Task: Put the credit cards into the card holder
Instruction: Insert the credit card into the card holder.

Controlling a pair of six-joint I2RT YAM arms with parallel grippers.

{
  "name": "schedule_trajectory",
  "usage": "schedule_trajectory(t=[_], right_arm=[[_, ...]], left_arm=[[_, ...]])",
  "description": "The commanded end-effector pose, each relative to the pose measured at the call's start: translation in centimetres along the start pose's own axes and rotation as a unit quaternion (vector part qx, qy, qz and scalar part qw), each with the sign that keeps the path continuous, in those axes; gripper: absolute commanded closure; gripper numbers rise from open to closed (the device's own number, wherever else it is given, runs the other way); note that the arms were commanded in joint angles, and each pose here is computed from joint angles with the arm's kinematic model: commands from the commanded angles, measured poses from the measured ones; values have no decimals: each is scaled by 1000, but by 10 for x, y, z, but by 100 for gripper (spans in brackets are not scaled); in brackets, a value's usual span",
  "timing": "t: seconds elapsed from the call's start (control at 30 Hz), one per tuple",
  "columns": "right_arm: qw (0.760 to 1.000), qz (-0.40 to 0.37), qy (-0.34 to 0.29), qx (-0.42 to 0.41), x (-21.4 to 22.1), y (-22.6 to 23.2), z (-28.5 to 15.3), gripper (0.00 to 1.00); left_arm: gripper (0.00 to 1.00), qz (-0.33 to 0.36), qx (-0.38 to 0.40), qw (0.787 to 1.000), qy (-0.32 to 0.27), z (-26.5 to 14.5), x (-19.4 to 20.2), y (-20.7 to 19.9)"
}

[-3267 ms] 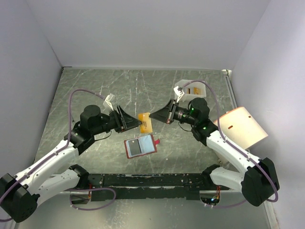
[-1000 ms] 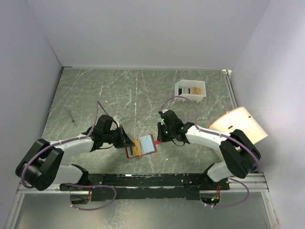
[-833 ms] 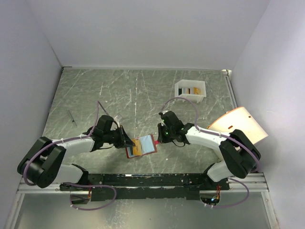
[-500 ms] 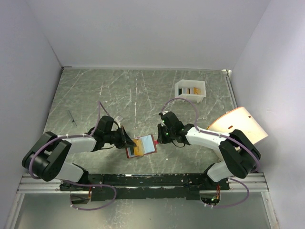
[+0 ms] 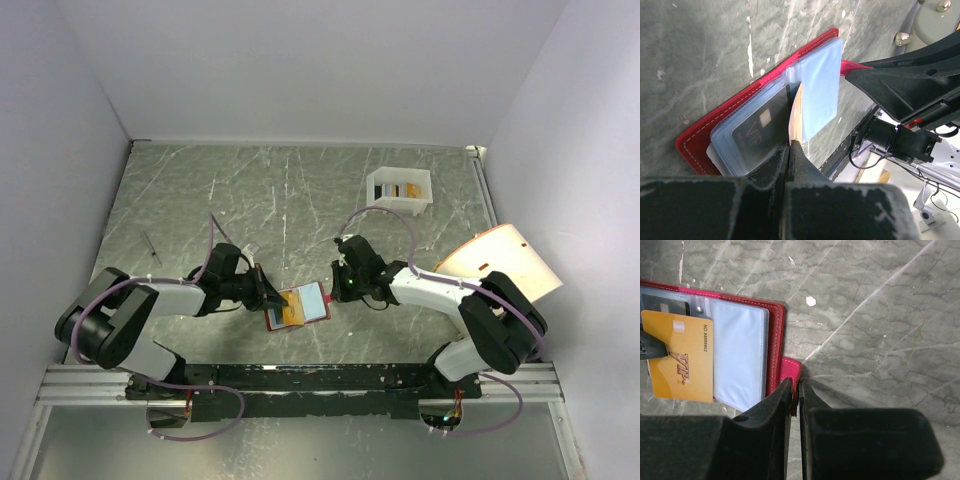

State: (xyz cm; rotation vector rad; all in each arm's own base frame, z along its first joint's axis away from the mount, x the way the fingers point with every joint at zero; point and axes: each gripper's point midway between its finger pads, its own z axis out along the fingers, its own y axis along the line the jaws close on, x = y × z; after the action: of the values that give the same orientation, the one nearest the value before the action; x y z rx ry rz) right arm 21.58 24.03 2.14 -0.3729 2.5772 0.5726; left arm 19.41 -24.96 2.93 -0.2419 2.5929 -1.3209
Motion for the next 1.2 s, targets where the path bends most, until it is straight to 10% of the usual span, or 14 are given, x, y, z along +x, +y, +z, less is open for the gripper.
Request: schedule_trajectory(t=[0.0, 1.17], right_arm=[[1000, 2, -5, -5, 2, 3, 0, 90], [1000, 20, -16, -18, 6, 6, -5, 95]], left_arm=[[93, 2, -5, 1000, -18, 2, -8, 5], [93, 17, 2, 999, -40, 19, -19, 17]])
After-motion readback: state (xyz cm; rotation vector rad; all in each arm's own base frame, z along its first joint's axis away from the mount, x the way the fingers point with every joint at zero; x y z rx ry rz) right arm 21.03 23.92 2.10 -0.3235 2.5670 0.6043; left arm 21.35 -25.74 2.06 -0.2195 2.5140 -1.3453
